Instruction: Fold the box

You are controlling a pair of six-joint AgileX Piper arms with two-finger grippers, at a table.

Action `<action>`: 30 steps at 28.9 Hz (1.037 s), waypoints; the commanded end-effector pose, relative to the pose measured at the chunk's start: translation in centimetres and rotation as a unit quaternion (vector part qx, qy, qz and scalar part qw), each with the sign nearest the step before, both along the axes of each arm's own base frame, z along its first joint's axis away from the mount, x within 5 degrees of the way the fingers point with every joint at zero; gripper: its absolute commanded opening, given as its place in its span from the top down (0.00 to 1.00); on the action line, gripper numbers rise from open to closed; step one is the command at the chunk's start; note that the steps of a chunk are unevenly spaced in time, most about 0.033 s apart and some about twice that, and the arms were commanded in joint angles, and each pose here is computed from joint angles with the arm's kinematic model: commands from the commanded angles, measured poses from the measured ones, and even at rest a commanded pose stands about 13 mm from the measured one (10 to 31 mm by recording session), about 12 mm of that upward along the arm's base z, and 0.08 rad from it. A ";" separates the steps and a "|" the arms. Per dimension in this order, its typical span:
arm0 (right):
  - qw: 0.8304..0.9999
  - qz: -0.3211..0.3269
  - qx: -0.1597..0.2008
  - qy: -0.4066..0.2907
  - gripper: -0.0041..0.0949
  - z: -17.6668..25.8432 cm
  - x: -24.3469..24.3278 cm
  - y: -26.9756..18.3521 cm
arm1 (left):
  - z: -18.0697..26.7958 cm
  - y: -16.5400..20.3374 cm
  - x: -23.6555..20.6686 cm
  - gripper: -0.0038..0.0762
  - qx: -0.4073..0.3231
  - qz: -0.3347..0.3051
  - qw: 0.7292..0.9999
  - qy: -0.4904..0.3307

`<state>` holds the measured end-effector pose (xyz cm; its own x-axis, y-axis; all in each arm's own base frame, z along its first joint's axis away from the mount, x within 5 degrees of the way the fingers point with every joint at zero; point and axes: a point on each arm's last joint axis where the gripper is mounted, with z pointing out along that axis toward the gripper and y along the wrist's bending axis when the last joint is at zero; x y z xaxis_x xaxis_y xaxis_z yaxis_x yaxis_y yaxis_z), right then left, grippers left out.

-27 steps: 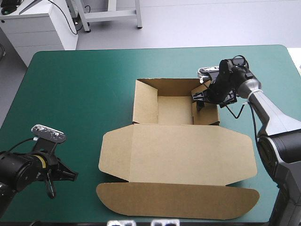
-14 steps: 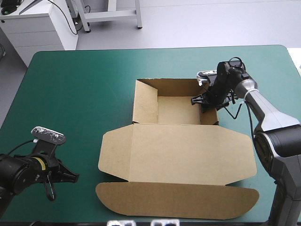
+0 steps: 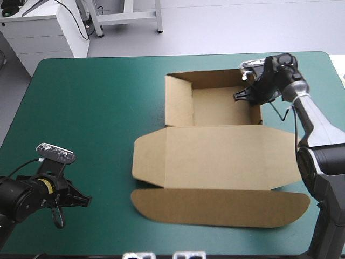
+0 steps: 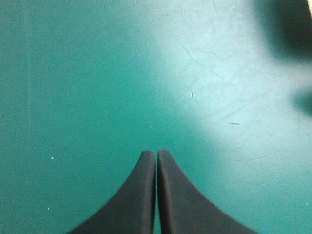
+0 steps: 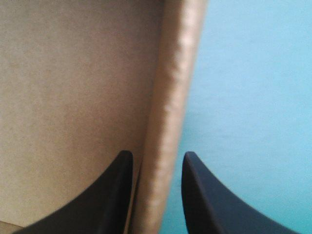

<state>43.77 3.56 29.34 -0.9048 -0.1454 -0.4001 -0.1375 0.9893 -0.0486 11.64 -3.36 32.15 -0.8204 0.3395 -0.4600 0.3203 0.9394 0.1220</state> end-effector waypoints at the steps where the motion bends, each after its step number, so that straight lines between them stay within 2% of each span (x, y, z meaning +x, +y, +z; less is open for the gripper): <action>1: 0.993 -0.069 -0.041 -0.088 0.98 5.2 -0.4 -6.6 | 1.0 -0.1 0.3 0.96 -0.013 0.002 0.999 -0.035; 6: 0.976 -0.179 -0.042 -0.118 0.98 5.7 -1.4 -15.1 | 1.1 -0.2 0.5 0.96 -0.019 -0.001 0.999 -0.049; 9: 0.964 -0.236 -0.024 -0.123 0.98 5.4 -2.5 -19.7 | 1.3 -0.3 0.7 0.96 -0.023 -0.002 0.998 -0.060; 12: 0.959 -0.266 -0.006 -0.102 0.98 3.9 -3.3 -22.9 | 1.3 -0.3 0.7 0.96 -0.025 -0.003 0.998 -0.066; 16: 0.955 -0.292 0.004 -0.057 0.98 1.2 -3.6 -25.4 | 1.4 -0.3 0.8 0.96 -0.027 -0.004 0.997 -0.070; 19: 0.943 -0.328 0.015 -0.050 0.97 -0.1 -3.5 -26.4 | 1.4 -0.3 0.8 0.96 -0.027 -0.004 0.997 -0.070; 22: 0.942 -0.329 0.005 -0.061 0.93 -0.5 -3.2 -26.8 | 1.4 -0.4 0.8 0.96 -0.027 -0.004 0.997 -0.070; 24: 0.942 -0.328 0.000 -0.070 0.87 -0.4 -3.0 -26.9 | 1.4 -0.4 0.8 0.96 -0.029 -0.004 0.997 -0.070; 29: 0.947 -0.314 -0.009 -0.065 0.42 -0.4 -3.1 -26.9 | 1.4 -0.5 0.7 0.96 -0.037 -0.005 0.997 -0.066; 30: 0.948 -0.312 -0.009 -0.062 0.29 -0.5 -3.1 -26.9 | 1.4 -0.5 0.8 0.96 -0.037 -0.006 0.997 -0.067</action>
